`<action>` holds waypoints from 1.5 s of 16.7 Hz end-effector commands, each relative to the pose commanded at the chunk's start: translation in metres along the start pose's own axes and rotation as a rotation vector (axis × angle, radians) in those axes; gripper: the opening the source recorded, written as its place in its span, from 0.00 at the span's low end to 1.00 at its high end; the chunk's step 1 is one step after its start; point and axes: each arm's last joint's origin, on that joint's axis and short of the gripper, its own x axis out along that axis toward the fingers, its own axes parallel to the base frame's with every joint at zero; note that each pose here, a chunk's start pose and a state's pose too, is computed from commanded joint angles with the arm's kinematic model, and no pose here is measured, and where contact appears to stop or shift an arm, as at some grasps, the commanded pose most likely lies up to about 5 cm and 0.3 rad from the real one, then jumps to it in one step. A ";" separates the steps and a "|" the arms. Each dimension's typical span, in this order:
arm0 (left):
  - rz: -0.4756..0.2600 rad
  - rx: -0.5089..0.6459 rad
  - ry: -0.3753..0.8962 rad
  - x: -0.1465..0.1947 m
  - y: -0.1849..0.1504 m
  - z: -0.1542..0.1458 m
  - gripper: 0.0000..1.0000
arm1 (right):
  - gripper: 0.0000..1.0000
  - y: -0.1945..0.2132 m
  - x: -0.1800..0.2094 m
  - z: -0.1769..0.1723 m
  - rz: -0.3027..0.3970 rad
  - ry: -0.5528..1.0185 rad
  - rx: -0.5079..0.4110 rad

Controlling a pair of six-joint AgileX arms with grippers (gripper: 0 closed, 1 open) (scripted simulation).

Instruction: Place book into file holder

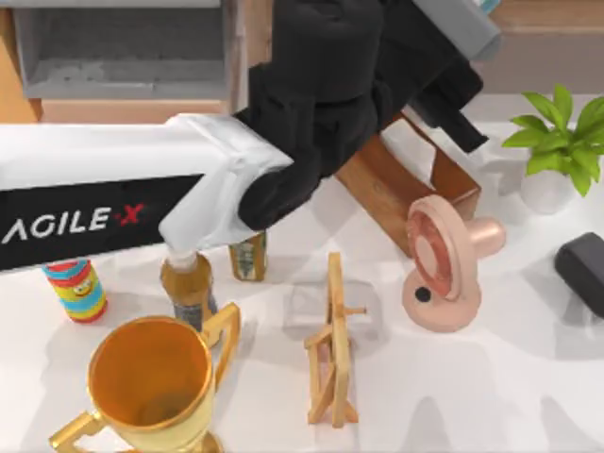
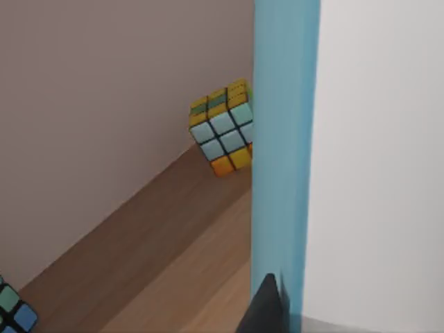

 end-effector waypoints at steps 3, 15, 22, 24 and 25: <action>-0.004 0.158 0.012 -0.046 0.025 -0.021 0.00 | 1.00 0.000 0.000 0.000 0.000 0.000 0.000; 0.170 0.884 0.564 -0.109 0.121 -0.179 0.00 | 1.00 0.000 0.000 0.000 0.000 0.000 0.000; 0.187 0.953 0.615 -0.093 0.133 -0.197 0.00 | 1.00 0.000 0.000 0.000 0.000 0.000 0.000; 0.181 0.954 0.612 -0.093 0.131 -0.197 0.00 | 1.00 0.000 0.000 0.000 0.000 0.000 0.000; 0.183 0.953 0.611 -0.092 0.131 -0.197 0.00 | 1.00 0.000 0.000 0.000 0.000 0.000 0.000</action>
